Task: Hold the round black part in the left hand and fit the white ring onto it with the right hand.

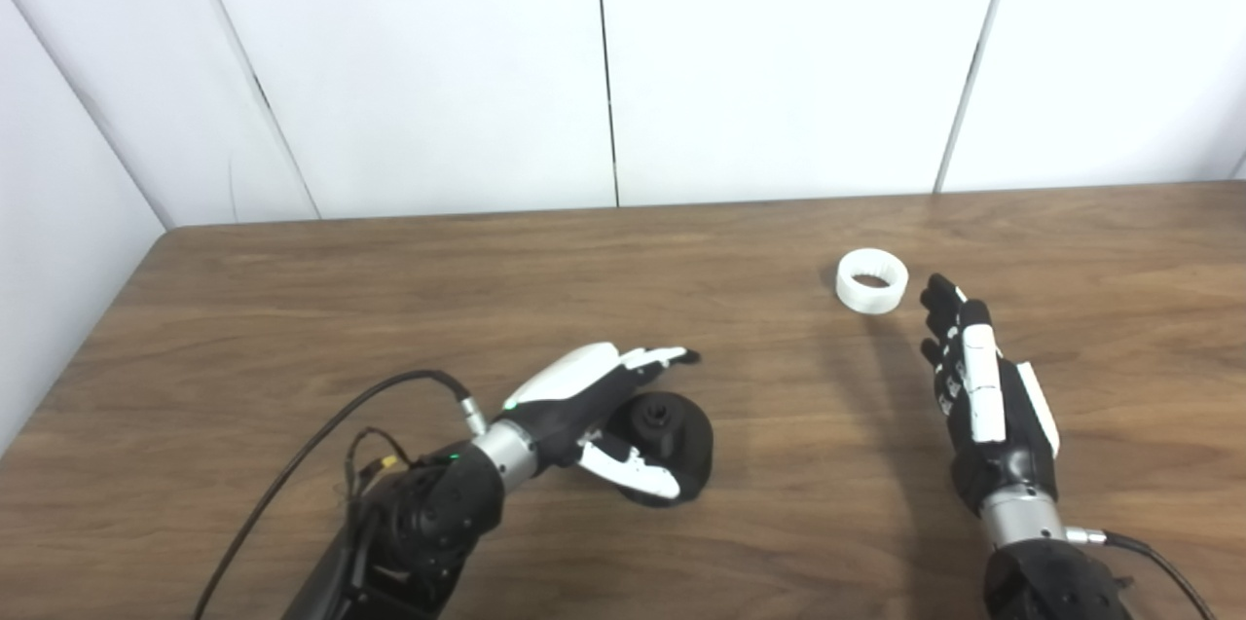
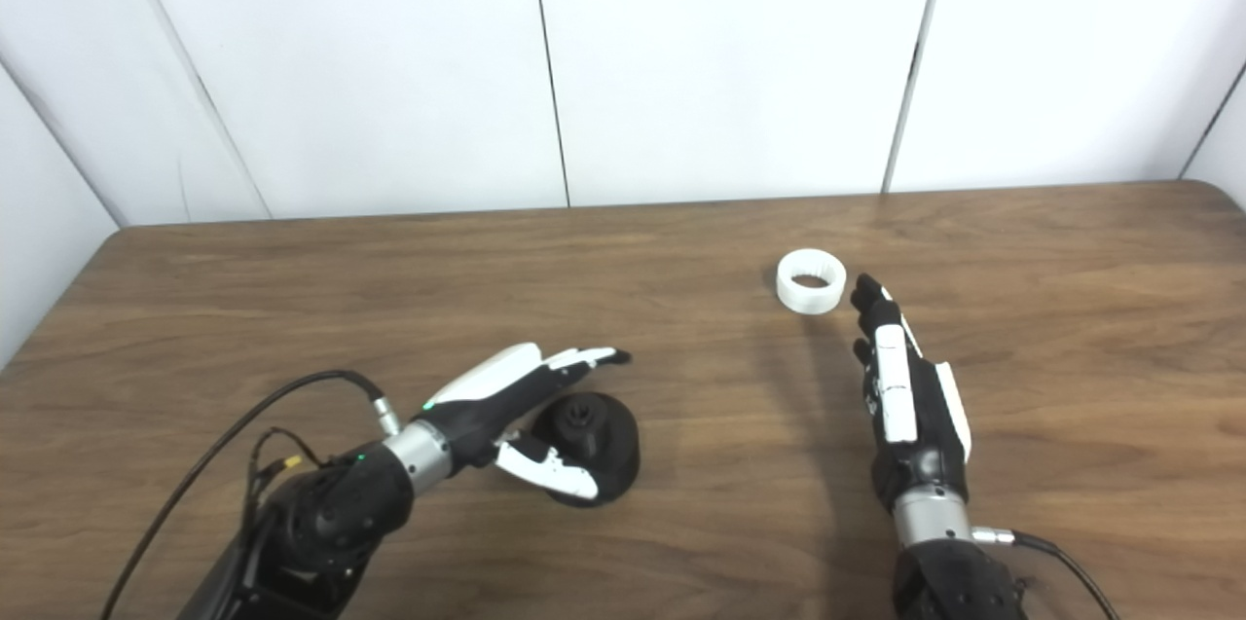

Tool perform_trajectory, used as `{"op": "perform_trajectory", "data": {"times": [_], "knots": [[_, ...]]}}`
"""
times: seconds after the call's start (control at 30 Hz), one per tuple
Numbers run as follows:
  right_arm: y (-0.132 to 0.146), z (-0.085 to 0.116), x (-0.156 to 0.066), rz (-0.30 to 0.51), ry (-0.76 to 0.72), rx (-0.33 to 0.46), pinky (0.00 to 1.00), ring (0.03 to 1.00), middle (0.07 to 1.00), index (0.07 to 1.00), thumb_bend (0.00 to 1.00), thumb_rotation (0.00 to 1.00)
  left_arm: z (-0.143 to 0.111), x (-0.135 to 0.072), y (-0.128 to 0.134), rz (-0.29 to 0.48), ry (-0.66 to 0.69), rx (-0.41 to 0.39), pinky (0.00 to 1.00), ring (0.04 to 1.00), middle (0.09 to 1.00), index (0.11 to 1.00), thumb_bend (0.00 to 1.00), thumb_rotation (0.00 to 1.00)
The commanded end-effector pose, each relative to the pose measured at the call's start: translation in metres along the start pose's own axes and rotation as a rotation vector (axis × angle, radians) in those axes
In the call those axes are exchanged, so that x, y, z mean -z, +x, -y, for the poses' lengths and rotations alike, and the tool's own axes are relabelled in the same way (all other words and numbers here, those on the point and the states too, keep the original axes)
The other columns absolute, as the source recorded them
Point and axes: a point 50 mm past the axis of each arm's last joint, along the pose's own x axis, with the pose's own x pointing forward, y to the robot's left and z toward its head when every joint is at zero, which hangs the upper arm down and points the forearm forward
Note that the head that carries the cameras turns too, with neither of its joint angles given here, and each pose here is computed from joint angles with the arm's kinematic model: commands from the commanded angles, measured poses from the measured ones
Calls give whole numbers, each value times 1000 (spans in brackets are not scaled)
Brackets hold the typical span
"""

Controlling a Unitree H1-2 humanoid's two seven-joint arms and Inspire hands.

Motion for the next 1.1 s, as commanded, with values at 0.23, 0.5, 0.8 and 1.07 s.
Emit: {"op": "perform_trajectory", "data": {"times": [0.23, 0.5, 0.8, 1.07], "knots": [[9, -3, -14, 57, -7, -17, 974, 981, 940, 929, 594, 1000, -37, -11, -12, 33, 16, -84, 968, 1000, 992, 985, 1000, 355], [8, -2, -15, 54, -14, -21, 969, 980, 944, 934, 591, 1000, -40, -4, -19, 4, 55, -70, 962, 1000, 999, 963, 1000, 366], [9, -1, -17, 51, -9, -14, 969, 977, 938, 922, 593, 1000, -33, 0, -21, -36, 66, 23, 969, 1000, 1000, 953, 1000, 394], [9, 0, -17, 46, -17, -22, 983, 986, 941, 933, 605, 1000, -28, 4, -21, -57, 80, 51, 967, 1000, 1000, 939, 1000, 389]]}}
